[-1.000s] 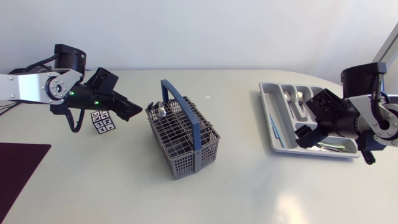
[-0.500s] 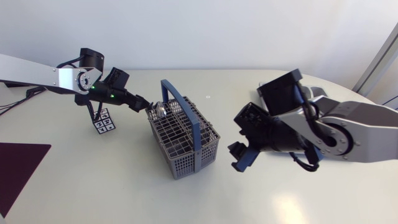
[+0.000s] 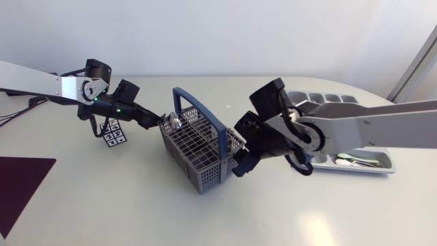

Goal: Transfer all utensils from the basket to the drawer tray.

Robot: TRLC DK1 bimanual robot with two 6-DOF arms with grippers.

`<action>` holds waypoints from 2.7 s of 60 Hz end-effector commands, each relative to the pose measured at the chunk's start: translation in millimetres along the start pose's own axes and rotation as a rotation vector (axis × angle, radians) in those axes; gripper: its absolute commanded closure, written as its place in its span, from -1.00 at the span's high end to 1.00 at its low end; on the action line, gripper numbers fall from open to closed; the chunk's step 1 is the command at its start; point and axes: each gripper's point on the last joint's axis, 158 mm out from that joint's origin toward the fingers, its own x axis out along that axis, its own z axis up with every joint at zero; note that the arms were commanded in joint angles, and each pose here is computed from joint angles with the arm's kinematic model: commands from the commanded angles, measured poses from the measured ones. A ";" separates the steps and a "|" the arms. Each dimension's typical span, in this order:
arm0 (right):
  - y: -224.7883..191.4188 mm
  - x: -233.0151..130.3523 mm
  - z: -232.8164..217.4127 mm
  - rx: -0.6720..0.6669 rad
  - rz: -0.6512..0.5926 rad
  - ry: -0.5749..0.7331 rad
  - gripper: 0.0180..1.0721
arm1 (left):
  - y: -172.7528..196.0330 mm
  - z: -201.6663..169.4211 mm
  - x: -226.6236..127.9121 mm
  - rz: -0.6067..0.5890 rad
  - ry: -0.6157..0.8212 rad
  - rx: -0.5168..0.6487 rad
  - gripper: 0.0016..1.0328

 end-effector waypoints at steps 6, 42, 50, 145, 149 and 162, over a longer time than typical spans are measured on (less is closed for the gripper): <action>-41.6 9.8 37.2 0.071 -0.066 -0.073 0.13 | -20.5 -26.4 -7.7 -0.058 0.034 0.003 0.80; -100.8 46.8 50.1 0.135 -0.141 -0.045 0.23 | -64.4 -57.6 -36.6 -0.072 0.055 0.037 0.80; -110.2 17.4 45.4 0.141 -0.215 -0.054 0.33 | -66.6 -53.0 -38.3 -0.070 0.047 0.045 0.80; 123.9 15.0 155.9 0.228 0.393 -0.108 0.09 | -75.6 -42.2 -35.9 -0.054 0.045 0.120 0.81; 121.7 19.5 158.9 0.236 0.390 -0.115 0.09 | -73.6 -43.3 -36.9 -0.050 0.045 0.116 0.81; 117.6 30.5 171.4 0.260 0.387 -0.125 -0.15 | -70.4 -49.2 -38.1 -0.046 0.051 0.106 0.81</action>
